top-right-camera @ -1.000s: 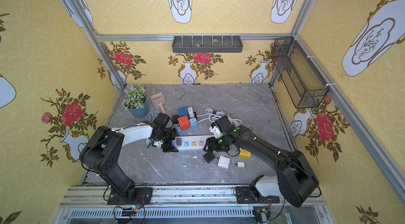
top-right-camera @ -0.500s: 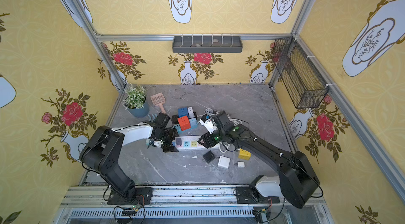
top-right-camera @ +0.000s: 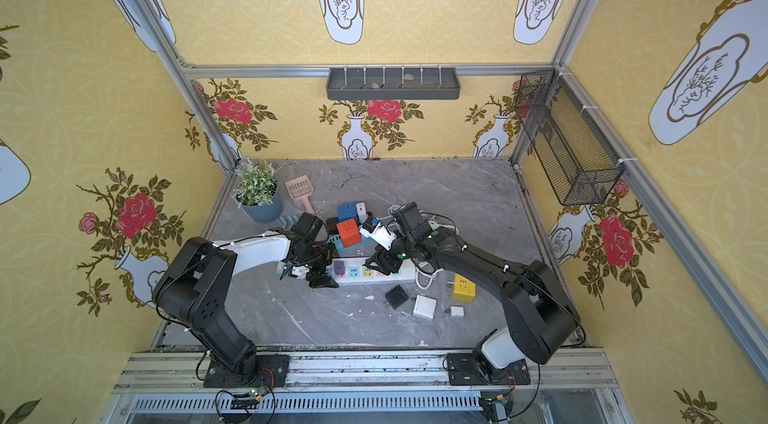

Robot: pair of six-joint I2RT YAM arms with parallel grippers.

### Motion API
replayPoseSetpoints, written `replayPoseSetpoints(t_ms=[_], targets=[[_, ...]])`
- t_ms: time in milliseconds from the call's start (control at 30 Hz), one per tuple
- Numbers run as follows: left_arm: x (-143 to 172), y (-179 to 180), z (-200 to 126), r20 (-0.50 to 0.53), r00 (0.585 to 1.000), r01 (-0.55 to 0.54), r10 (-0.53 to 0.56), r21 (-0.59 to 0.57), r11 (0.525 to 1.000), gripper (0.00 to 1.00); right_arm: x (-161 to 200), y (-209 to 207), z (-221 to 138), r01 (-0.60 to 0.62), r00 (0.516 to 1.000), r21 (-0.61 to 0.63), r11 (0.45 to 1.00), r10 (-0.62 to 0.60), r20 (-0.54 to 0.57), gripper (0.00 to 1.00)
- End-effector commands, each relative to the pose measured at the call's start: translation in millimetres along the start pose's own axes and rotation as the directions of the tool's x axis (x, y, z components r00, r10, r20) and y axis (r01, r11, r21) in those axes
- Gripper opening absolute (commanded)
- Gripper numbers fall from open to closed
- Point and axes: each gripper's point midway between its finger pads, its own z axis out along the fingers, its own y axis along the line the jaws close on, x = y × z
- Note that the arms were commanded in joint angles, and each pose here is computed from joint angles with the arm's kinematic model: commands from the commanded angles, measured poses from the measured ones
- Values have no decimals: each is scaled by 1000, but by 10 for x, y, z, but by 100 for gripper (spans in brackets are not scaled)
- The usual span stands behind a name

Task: Pull the plug off the socket
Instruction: Remove the plug from the socket.

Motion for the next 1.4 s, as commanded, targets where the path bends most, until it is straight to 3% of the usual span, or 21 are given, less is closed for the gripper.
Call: replayPoseSetpoints(t_ms=[0,167,567,1200,1367], targets=[[-375,-257,60,130,917,350,-377,191,917,9,-63,18,126,102,995,-21,995,-102,1,64],[-381,-243,69,134,916,352,-378,184,918,9,24,91,421,186,978,-44,982,-189,-83,64],[-380,-206,86,136,918,349,-372,164,923,9,-19,40,855,266,959,-9,964,-265,-97,64],[-384,-123,76,143,917,354,-372,137,925,9,-164,114,1159,341,933,-34,939,-343,-107,59],[-379,-133,74,144,918,351,-369,136,926,9,-200,127,1190,347,931,-38,937,-349,-105,54]])
